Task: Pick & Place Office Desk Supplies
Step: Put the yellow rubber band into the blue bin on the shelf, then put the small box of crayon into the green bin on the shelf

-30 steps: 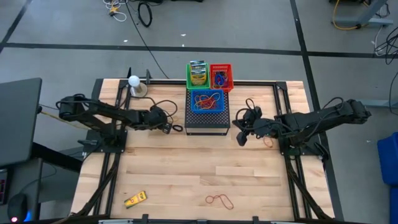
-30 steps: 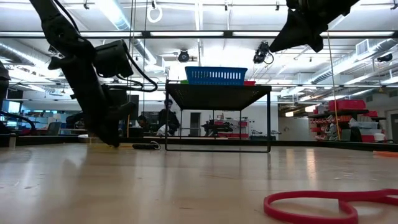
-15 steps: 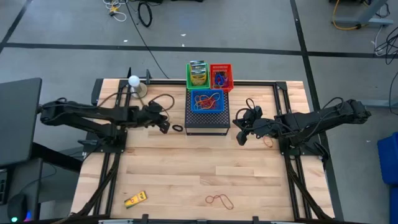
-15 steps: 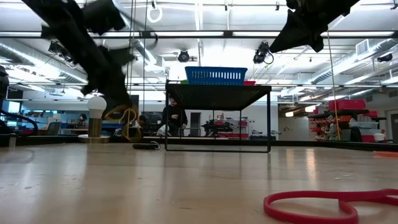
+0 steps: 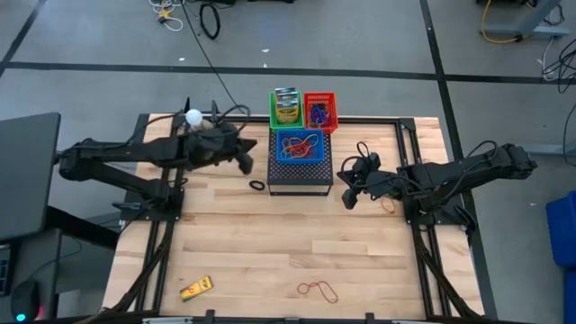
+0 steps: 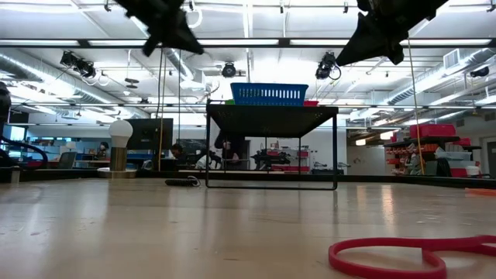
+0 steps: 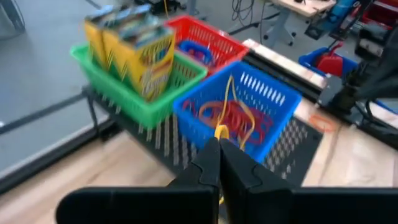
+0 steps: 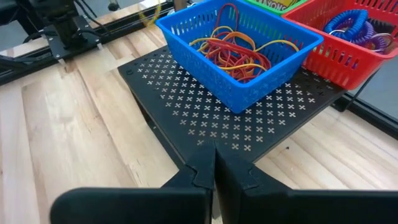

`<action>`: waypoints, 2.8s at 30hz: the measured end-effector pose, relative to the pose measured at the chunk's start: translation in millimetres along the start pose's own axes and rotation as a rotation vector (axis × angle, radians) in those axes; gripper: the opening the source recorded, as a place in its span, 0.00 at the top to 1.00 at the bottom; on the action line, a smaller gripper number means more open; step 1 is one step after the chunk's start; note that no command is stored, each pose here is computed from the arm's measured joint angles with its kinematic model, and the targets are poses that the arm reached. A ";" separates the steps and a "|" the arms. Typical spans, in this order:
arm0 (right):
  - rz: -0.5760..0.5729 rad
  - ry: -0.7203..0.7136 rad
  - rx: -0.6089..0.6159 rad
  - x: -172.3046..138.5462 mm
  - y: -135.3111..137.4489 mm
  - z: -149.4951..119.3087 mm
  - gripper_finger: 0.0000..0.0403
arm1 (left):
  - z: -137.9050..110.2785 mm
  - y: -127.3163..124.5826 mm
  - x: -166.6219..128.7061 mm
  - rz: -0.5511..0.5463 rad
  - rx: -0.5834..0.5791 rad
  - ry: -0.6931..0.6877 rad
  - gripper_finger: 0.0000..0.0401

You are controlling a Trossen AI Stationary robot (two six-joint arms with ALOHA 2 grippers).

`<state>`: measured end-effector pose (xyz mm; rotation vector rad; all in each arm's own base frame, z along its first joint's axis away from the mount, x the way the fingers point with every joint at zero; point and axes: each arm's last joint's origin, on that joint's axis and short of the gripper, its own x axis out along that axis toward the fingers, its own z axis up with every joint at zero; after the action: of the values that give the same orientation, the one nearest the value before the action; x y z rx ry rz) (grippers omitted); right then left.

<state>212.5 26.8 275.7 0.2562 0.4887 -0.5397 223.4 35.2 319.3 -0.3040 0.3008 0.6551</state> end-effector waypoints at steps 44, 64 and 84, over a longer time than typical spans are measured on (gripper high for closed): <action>-0.011 -0.002 -0.002 1.2 -1.8 0.9 0.97 | 22.1 -34.6 139.8 -0.099 0.156 -0.020 0.98; -0.011 -0.002 -0.005 1.1 -1.7 0.9 0.97 | 49.3 -32.8 128.4 -0.158 0.161 0.147 0.61; -0.039 -0.004 -0.010 5.0 -7.5 3.8 0.97 | 89.2 -4.0 121.9 -0.366 -0.051 0.275 0.61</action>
<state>213.5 17.0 275.7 0.2364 0.4931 -0.5757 333.4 131.7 356.9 -0.4866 0.4781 0.2585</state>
